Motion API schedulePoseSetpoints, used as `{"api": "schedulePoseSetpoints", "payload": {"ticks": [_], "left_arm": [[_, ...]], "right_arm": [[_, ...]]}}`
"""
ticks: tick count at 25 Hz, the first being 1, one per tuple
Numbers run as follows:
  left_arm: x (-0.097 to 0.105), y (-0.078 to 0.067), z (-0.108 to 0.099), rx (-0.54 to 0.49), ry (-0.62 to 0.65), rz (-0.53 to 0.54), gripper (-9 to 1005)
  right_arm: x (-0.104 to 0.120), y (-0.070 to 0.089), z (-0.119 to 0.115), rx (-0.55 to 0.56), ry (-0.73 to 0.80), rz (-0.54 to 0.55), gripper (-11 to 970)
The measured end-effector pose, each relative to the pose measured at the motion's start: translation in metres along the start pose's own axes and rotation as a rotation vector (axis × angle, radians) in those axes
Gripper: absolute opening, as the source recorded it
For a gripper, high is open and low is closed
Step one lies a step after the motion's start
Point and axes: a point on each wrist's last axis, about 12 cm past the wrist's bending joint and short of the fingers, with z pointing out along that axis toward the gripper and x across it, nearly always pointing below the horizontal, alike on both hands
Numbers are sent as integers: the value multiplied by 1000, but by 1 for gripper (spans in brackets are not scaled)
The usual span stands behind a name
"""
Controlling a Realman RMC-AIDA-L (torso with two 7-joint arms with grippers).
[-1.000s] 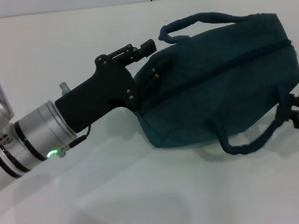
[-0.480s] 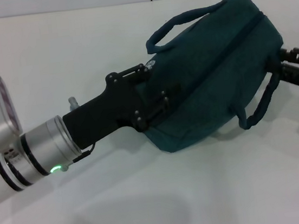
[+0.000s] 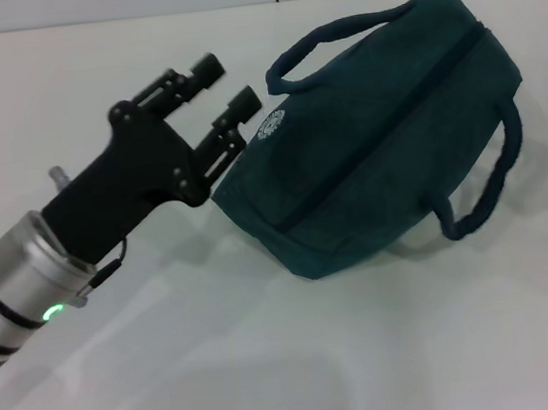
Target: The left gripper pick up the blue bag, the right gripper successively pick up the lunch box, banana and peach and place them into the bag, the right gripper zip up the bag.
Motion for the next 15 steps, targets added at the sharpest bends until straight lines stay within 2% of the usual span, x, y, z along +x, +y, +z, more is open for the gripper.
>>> {"api": "schedulePoseSetpoints", "payload": {"ticks": [6,11,15], "left_arm": [[-11,0,-8,-20,-96,8,486],[-10,-4,-11,20,-70,3,661],[-8,-8,-11,138,6,20,798]], "right_arm": [[-12,19,17,-202,-16,-67,511],[-10,39,36,-419,76,-85,708],[-2,43,42,-452,114,-73,815]]}}
